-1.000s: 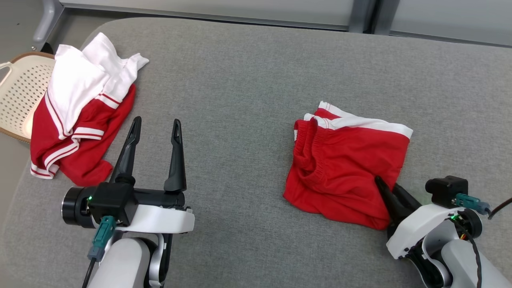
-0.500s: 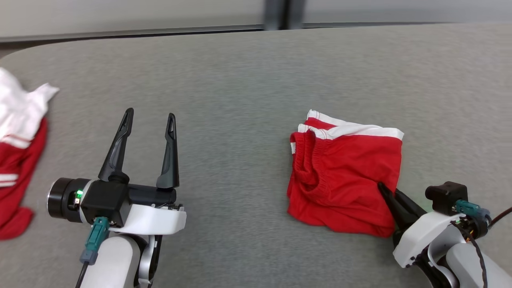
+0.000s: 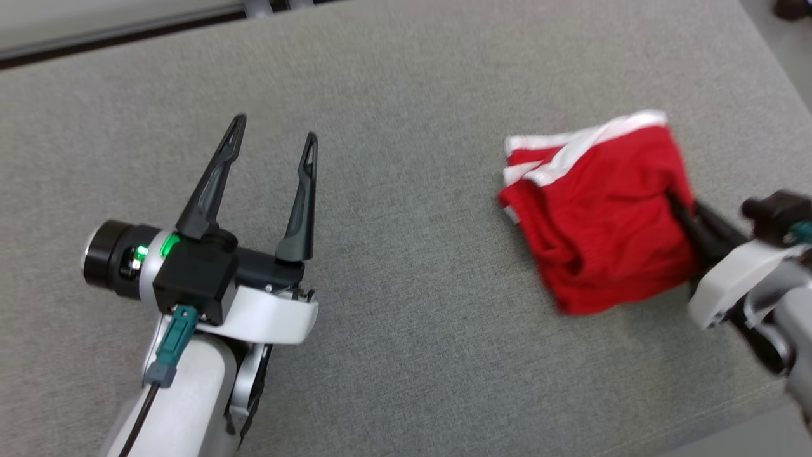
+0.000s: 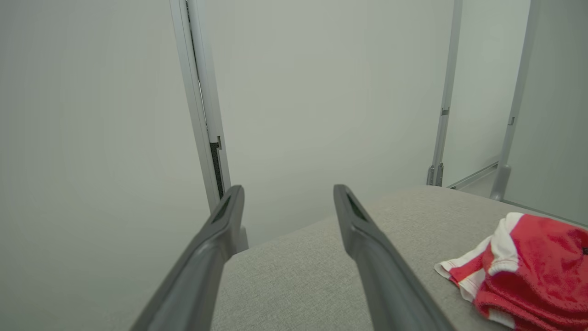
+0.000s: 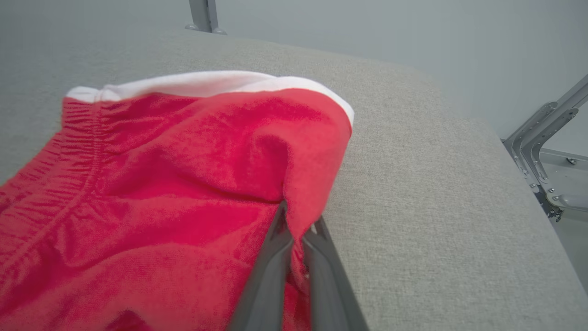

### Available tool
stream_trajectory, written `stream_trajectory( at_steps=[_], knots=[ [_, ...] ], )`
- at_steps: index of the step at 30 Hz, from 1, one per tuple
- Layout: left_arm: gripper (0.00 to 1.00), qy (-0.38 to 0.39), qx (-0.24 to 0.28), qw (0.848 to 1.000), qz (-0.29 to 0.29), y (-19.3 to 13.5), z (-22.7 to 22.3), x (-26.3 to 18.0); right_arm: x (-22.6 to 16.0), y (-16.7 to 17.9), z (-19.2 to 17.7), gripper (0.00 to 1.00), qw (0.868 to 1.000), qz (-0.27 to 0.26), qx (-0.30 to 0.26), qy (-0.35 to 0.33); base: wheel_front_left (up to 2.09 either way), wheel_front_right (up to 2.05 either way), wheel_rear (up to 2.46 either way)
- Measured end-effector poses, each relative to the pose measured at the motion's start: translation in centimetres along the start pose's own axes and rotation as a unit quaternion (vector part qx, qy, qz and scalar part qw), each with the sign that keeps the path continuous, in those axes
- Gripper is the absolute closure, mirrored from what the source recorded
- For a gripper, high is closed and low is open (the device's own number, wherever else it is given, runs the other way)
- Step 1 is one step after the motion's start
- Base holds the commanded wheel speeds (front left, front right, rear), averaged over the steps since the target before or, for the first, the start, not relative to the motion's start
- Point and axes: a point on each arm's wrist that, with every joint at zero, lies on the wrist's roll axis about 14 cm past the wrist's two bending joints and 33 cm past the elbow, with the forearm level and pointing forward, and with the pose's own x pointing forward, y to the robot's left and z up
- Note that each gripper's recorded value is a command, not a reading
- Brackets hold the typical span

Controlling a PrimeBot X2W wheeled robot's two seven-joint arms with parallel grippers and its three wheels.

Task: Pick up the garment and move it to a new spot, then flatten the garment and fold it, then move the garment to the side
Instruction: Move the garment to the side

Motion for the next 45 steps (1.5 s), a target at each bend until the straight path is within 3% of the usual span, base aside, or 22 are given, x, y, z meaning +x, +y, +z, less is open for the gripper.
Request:
stream_trajectory(
  at_steps=[9, 15, 16, 17, 18, 19, 26, 31, 39, 45],
  knots=[
    [0.00, 0.020, -0.015, 0.999, -0.041, -0.9, -4.4, 3.2, 2.1, -11.2, 0.4, 1.00, 0.993, -0.106, -0.045, 0.038, 0.00, 0.00, 0.00],
    [0.00, 0.041, -0.013, 0.998, -0.040, 0.0, -7.6, 4.0, 3.9, -15.6, 0.0, 1.00, 0.984, -0.153, -0.068, 0.066, 0.00, 0.00, 0.00],
    [0.00, 0.046, -0.013, 0.998, -0.039, 0.3, -8.4, 4.2, 4.2, -16.4, -1.1, 0.96, 0.980, -0.164, -0.071, 0.085, 0.00, 0.00, 0.00],
    [0.00, 0.049, -0.013, 0.998, -0.038, 0.4, -8.8, 4.2, 4.4, -16.6, -1.6, 0.65, 0.979, -0.169, -0.068, 0.092, 0.00, 0.00, 0.00],
    [0.00, 0.052, -0.013, 0.998, -0.038, 0.5, -9.1, 4.2, 4.6, -16.9, -1.9, 0.46, 0.978, -0.177, -0.062, 0.097, 0.00, 0.00, 0.00],
    [0.00, 0.053, -0.013, 0.998, -0.038, 0.5, -9.3, 4.2, 4.6, -17.2, -2.2, 0.00, 0.976, -0.184, -0.056, 0.100, 0.00, 0.00, 0.00],
    [0.00, 0.047, -0.012, 0.998, -0.043, 0.1, -8.7, 4.5, 3.7, -18.0, -1.9, 0.00, 0.972, -0.221, -0.006, 0.078, 0.00, 0.00, 0.00],
    [0.00, 0.050, -0.014, 0.998, -0.035, 0.2, -8.0, 3.7, 2.2, -17.3, 0.5, 0.00, 0.972, -0.228, 0.056, 0.003, 0.00, 0.00, 0.00],
    [0.00, 0.056, -0.021, 0.998, 0.005, 1.1, -6.0, 1.1, -1.9, -12.3, 1.8, 0.00, 0.966, -0.205, 0.124, -0.098, 0.00, 0.00, 0.00],
    [0.00, 0.054, -0.016, 0.998, 0.042, 2.3, -4.0, -1.2, -3.7, -6.9, 3.4, 0.00, 0.963, -0.165, 0.137, -0.160, 0.00, 0.00, 0.00]
  ],
)
